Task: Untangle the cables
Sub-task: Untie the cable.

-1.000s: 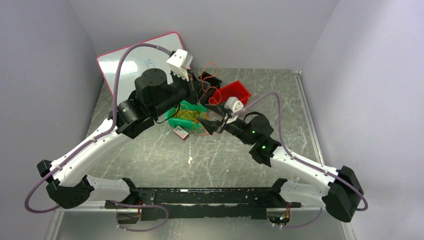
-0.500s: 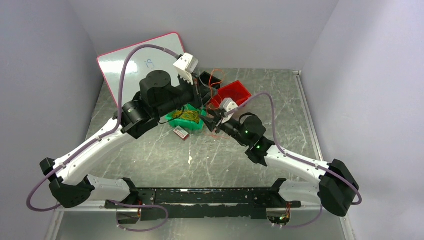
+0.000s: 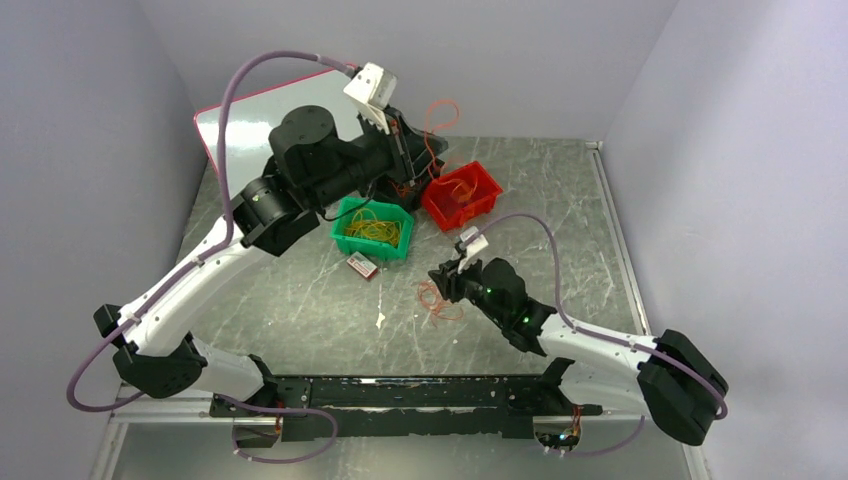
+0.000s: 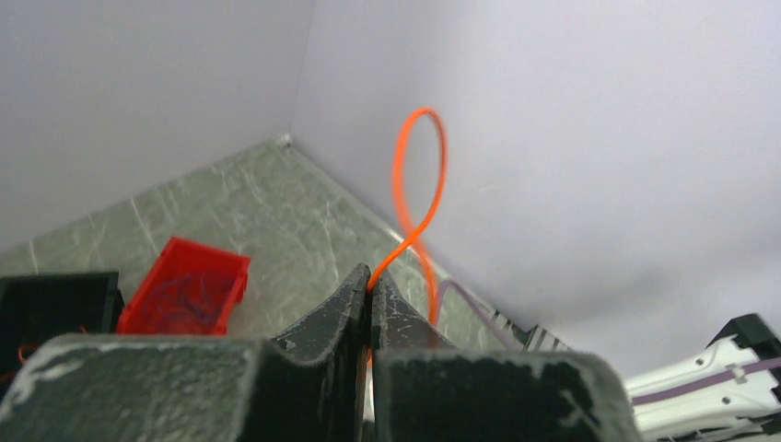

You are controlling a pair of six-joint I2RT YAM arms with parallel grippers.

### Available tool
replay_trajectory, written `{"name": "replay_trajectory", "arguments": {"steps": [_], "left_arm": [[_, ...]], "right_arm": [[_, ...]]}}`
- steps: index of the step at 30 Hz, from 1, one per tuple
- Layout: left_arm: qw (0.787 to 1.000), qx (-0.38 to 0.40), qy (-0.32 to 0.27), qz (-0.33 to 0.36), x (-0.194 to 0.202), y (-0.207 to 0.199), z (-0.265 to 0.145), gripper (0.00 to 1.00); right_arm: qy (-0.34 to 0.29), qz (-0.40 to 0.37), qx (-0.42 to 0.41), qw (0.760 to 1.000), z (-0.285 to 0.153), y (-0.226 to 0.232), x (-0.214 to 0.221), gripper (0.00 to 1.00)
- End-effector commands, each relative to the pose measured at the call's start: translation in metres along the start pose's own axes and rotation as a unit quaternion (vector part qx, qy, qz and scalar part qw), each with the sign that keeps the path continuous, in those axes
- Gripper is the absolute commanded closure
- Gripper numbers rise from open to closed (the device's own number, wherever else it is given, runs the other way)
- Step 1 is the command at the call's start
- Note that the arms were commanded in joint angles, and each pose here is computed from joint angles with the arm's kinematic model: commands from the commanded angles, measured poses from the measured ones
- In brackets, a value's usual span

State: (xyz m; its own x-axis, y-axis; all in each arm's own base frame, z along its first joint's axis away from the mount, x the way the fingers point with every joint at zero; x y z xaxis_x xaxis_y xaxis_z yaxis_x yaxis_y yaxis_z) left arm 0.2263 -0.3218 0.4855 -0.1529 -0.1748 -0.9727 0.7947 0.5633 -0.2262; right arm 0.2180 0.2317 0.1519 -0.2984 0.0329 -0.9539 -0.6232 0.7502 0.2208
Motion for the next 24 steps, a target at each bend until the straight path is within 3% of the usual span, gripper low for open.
{"name": "replay_trajectory", "arguments": {"steps": [1,7,17,24], "left_arm": [[0.999,0.013,-0.027,0.024,-0.027,-0.008,-0.005,0.93],[0.999,-0.007,-0.025,0.031,-0.024,-0.001,-0.007,0.93],[0.997,-0.063,-0.017,0.044,-0.018,0.016,-0.022,0.93],[0.997,-0.024,-0.010,0.066,-0.010,0.008,-0.035,0.93]], "right_arm": [[-0.003,0.058,0.016,0.998,-0.013,-0.002,0.010,0.63],[-0.055,0.043,-0.067,0.995,-0.035,0.018,-0.015,0.48],[-0.151,-0.048,-0.156,0.975,-0.084,0.044,-0.084,0.45],[-0.227,-0.104,-0.147,0.957,-0.107,0.051,-0.148,0.39]]}}
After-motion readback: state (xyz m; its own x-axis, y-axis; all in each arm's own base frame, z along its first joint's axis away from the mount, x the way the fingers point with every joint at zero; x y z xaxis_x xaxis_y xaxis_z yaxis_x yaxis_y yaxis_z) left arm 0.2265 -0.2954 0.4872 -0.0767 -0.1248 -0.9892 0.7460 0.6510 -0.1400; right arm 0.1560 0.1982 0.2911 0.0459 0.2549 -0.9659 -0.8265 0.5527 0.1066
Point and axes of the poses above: each gripper's point midway between its finger pads, its own z axis out along the fingers, its own y axis along the line the jaws close on, x = y × z, the point moved 4 cm from there along -z, back along the fingers, and after that the axes turned 7 degrees about z, right-handed, at the moved point
